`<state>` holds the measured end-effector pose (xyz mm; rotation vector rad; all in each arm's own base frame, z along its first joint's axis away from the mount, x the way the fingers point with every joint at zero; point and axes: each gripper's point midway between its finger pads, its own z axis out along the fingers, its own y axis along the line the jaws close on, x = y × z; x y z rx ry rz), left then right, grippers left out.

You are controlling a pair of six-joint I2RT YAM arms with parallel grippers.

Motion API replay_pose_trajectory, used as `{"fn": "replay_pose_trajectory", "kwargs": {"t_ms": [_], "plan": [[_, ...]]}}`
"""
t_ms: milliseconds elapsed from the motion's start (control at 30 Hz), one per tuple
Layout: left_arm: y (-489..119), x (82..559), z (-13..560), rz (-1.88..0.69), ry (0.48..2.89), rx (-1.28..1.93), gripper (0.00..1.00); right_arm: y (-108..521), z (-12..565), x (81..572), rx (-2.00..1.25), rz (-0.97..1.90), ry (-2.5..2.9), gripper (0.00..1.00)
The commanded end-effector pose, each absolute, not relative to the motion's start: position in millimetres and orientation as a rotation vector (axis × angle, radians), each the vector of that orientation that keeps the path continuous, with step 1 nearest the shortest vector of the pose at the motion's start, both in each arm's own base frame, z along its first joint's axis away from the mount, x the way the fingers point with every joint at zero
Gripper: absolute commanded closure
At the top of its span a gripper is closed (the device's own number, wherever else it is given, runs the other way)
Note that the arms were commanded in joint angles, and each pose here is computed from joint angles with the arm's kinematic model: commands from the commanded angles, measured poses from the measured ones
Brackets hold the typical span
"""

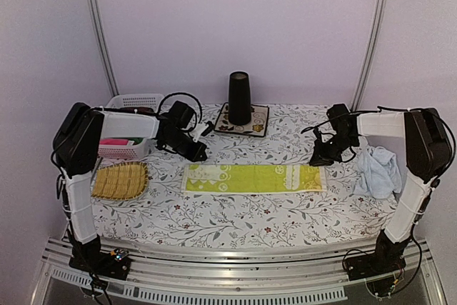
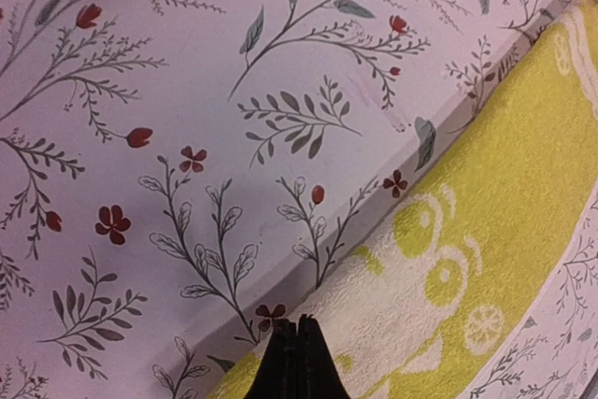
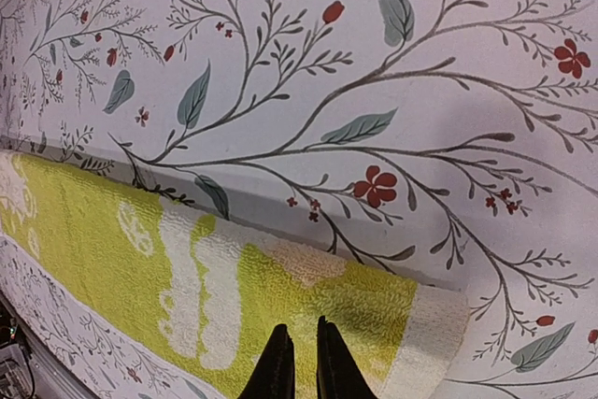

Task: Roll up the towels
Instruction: Smooth out the towel at the center of the board.

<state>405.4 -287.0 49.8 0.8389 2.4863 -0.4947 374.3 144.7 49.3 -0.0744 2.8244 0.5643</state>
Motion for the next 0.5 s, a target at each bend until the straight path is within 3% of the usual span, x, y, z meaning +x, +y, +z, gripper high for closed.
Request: {"fn": "replay_pose_trajectory", "kwargs": {"t_ms": [0,467], "plan": [[-283.5,399.0,40.5,-0.543,2.542,0.791,1.00,141.8,45.4,375.5,-0.046,0.546,2.837,0.88],[-256.4,403.1,-14.4,-0.305,2.662,0.780,1.00,121.6,11.1,382.4,-0.019,0.351,2.898,0.90]]}}
